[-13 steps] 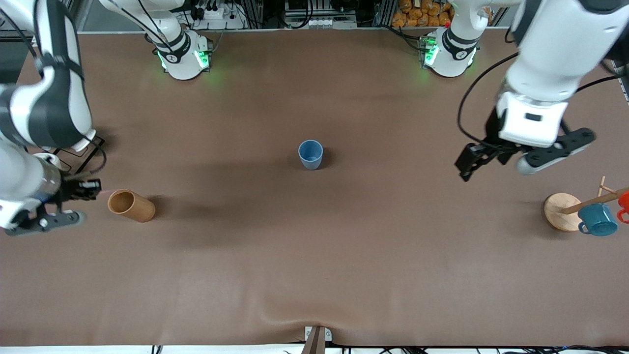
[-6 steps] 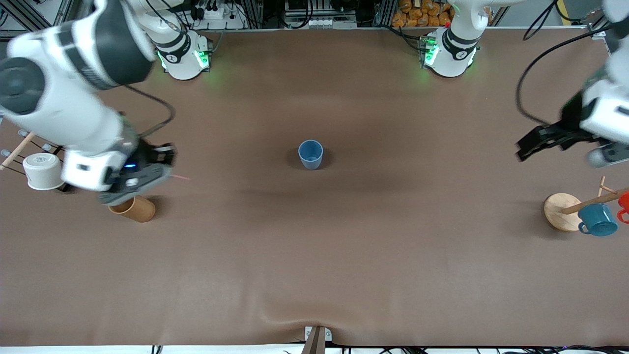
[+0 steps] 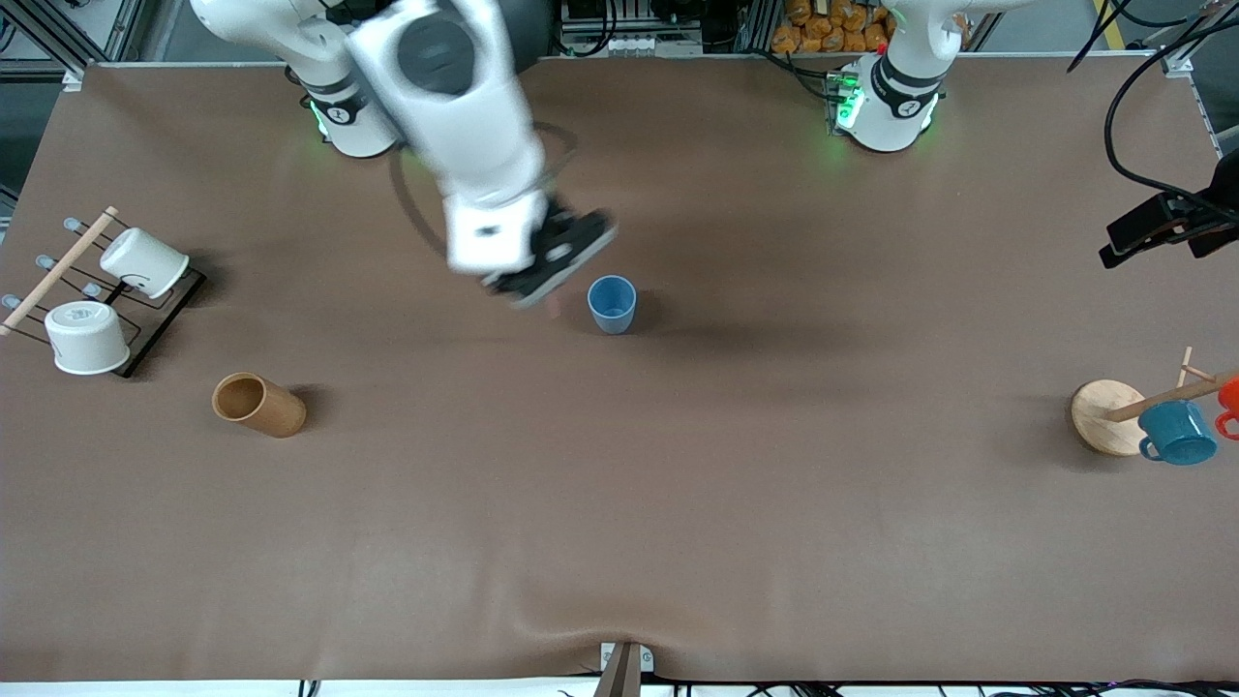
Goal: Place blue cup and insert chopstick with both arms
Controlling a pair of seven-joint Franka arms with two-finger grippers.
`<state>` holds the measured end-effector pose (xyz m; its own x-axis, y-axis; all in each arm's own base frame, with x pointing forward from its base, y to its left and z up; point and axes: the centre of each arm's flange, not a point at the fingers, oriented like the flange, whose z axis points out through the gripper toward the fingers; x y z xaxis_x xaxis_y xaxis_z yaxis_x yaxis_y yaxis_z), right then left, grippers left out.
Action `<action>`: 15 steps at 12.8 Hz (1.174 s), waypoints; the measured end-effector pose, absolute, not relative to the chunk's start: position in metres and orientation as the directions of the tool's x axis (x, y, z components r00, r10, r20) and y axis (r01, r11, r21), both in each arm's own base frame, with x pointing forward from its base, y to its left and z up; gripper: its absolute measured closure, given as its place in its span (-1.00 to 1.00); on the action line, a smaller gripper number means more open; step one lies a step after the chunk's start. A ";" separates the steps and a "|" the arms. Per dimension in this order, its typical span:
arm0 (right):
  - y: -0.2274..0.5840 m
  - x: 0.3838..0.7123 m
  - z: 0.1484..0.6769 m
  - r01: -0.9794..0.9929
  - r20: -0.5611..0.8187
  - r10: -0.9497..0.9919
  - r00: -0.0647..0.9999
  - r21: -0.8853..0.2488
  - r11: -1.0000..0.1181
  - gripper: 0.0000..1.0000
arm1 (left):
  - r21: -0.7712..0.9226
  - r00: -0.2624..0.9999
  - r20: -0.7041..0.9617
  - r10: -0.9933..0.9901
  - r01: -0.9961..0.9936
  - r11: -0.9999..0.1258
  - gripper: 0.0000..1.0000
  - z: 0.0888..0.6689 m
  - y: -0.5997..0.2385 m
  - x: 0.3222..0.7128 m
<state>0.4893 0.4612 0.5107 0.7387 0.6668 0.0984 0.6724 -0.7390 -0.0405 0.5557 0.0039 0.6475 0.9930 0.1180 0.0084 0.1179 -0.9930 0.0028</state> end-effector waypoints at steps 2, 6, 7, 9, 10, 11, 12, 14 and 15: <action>0.503 0.457 0.491 0.670 0.092 0.668 0.739 0.005 -0.742 0.81 | 0.003 0.994 0.006 0.108 0.108 -0.994 -1.00 0.648 -0.002 0.555; 0.523 0.451 0.455 0.660 0.073 0.661 0.747 0.042 -0.750 0.81 | 0.002 0.995 0.001 0.100 0.100 -0.995 -1.00 0.645 -0.008 0.556; 0.523 0.454 0.449 0.657 0.072 0.658 0.750 0.043 -0.753 0.81 | 0.002 0.995 -0.001 0.100 0.100 -0.995 -1.00 0.644 -0.008 0.556; 0.529 0.453 0.435 0.663 0.065 0.664 0.745 0.041 -0.747 0.81 | 0.002 0.995 -0.004 0.100 0.100 -0.995 -1.00 0.642 -0.008 0.557; 0.534 0.450 0.426 0.670 0.055 0.671 0.739 0.041 -0.741 0.81 | 0.002 0.995 -0.005 0.100 0.100 -0.995 -1.00 0.642 -0.008 0.557; 0.537 0.447 0.417 0.675 0.042 0.676 0.735 0.041 -0.737 0.81 | 0.002 0.995 -0.005 0.100 0.100 -0.995 -1.00 0.642 -0.008 0.557; 0.539 0.446 0.408 0.677 0.032 0.679 0.734 0.041 -0.735 0.81 | 0.002 0.995 -0.005 0.100 0.100 -0.995 -1.00 0.642 -0.008 0.557; 0.540 0.448 0.398 0.677 0.021 0.678 0.734 0.042 -0.734 0.72 | 0.002 0.995 -0.005 0.101 0.101 -0.995 -1.00 0.642 -0.008 0.557; 0.540 0.448 0.396 0.677 0.019 0.678 0.735 0.042 -0.735 0.70 | 0.002 0.995 -0.003 0.100 0.100 -0.995 -1.00 0.642 -0.008 0.557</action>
